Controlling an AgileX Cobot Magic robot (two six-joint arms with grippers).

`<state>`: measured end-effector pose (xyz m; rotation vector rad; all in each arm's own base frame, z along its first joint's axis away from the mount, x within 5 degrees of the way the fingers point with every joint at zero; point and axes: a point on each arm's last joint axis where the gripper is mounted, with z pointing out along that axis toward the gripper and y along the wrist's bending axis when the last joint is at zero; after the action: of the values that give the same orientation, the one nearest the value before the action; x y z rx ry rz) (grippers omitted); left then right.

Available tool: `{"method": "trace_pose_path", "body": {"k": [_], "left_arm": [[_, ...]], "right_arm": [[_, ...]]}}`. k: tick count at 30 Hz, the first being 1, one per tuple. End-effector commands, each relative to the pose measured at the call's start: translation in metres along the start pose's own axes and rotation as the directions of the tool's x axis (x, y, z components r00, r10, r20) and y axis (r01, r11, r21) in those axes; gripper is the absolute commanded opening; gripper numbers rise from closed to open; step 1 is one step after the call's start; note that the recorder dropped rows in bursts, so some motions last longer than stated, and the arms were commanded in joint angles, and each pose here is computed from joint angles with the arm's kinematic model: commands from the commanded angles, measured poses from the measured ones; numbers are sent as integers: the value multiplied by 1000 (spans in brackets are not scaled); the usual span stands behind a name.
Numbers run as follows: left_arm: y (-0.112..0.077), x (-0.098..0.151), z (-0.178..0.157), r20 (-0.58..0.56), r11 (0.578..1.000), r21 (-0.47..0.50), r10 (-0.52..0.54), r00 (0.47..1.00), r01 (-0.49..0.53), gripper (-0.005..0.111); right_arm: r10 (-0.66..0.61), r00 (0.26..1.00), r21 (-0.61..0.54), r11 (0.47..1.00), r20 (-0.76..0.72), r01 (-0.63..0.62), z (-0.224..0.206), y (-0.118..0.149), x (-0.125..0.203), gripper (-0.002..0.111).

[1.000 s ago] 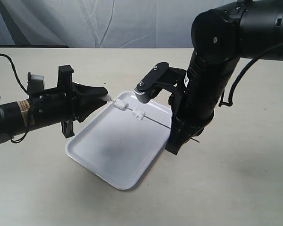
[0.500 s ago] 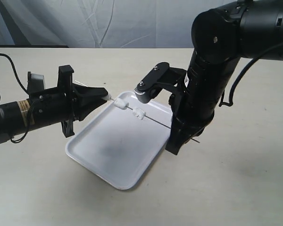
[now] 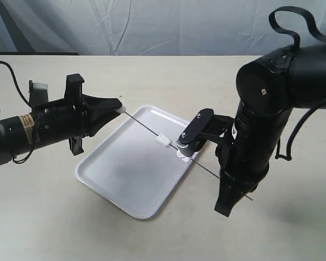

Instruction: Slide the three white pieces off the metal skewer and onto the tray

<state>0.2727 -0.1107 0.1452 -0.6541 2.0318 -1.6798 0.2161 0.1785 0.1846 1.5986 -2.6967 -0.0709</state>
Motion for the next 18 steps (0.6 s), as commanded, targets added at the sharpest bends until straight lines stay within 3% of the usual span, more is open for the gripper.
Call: {"method": "trace_pose_path", "body": {"k": [1,18], "left_arm": [[5,-1,0,12,998,-50,35,999,-35,18],[7,-10,-7,29,997,-53,56,998,-54,18]], "right_arm": [[-5,1000,57,998,5,4,-8,-2,7,-1],[20,999,95,995,-49,-15,-13,-4,15,-1]]}}
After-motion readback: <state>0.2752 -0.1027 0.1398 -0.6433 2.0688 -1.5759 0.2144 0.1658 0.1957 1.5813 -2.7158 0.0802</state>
